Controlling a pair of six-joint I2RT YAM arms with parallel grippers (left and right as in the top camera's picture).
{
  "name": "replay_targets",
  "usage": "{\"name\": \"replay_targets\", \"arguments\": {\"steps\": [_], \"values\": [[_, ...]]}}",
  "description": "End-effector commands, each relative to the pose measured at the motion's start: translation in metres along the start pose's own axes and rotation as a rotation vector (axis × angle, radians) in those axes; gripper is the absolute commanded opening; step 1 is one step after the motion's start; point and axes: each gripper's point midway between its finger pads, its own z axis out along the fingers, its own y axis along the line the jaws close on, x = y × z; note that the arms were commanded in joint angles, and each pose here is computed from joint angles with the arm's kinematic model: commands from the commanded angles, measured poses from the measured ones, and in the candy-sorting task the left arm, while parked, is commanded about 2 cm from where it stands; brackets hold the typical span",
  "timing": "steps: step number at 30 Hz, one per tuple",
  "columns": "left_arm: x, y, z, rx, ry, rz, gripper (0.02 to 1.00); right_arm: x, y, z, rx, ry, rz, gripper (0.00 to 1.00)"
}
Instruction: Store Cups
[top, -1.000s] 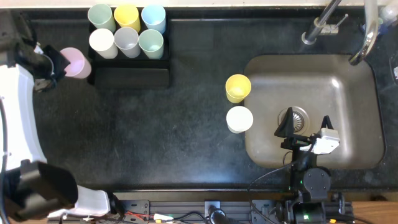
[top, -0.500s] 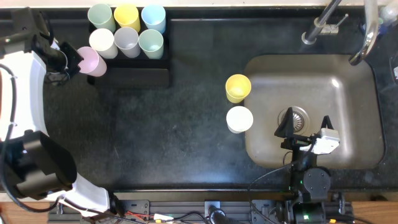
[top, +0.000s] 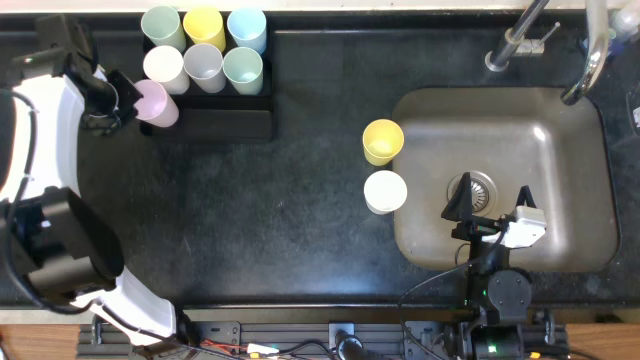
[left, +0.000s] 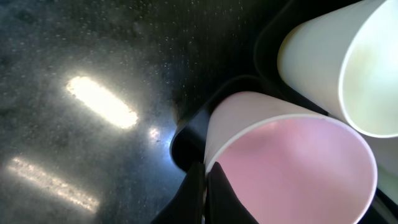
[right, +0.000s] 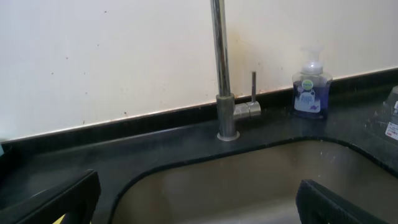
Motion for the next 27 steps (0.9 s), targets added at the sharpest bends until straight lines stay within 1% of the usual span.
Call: {"name": "replay_targets", "arguments": {"steps": [1, 3, 8, 9, 10, 11, 12, 13, 14, 16, 17, 18, 19, 23, 26, 27], "values": [[0.004, 0.003, 0.020, -0.051, 0.022, 0.030, 0.036, 0.004, -0.002, 0.000, 0.004, 0.002, -0.003, 0.998], [0.003, 0.006, 0.021, -0.070, 0.018, 0.031, 0.036, 0.004, -0.002, 0.000, 0.004, 0.003, -0.003, 0.998], [0.000, 0.004, 0.021, -0.064, 0.007, 0.032, 0.047, 0.004, -0.002, 0.000, 0.004, 0.002, -0.003, 0.998], [0.000, 0.004, 0.021, -0.064, 0.007, 0.032, 0.139, 0.004, -0.002, 0.000, 0.004, 0.002, -0.003, 0.996], [0.000, 0.004, 0.021, -0.064, 0.007, 0.032, 0.178, 0.004, -0.002, 0.000, 0.004, 0.003, -0.003, 0.998], [0.000, 0.004, 0.021, -0.063, 0.006, 0.032, 0.178, 0.004, -0.002, 0.000, 0.004, 0.003, -0.003, 0.996], [0.000, 0.004, 0.022, -0.064, 0.006, 0.032, 0.088, 0.004, -0.002, 0.000, 0.004, 0.002, -0.003, 0.998], [0.000, 0.004, 0.022, -0.064, 0.007, 0.032, 0.086, 0.004, -0.002, 0.000, 0.004, 0.003, -0.003, 0.998], [0.000, 0.004, 0.023, -0.065, 0.009, 0.032, 0.178, 0.004, -0.002, 0.000, 0.004, 0.002, -0.003, 0.998], [0.001, 0.004, 0.023, -0.066, 0.010, 0.032, 0.470, 0.004, -0.002, 0.000, 0.004, 0.002, -0.003, 0.998], [0.001, 0.004, 0.023, -0.065, 0.011, 0.032, 0.724, 0.004, -0.002, 0.000, 0.004, 0.002, -0.003, 0.998], [0.001, 0.004, 0.023, -0.062, 0.011, 0.032, 0.954, 0.004, -0.002, 0.000, 0.004, 0.002, -0.003, 0.998], [0.001, 0.004, 0.023, -0.062, 0.011, 0.032, 1.000, 0.004, -0.002, 0.000, 0.004, 0.002, -0.003, 0.998], [0.001, 0.002, 0.017, -0.052, 0.003, 0.032, 1.000, 0.004, -0.002, 0.000, 0.004, 0.002, -0.003, 0.996], [-0.002, -0.005, -0.006, -0.007, -0.040, 0.036, 1.000, 0.004, -0.002, 0.000, 0.004, 0.002, -0.003, 0.998], [-0.002, -0.010, -0.018, 0.020, -0.058, 0.039, 0.998, 0.004, -0.002, 0.000, 0.004, 0.003, -0.004, 0.996]]}}
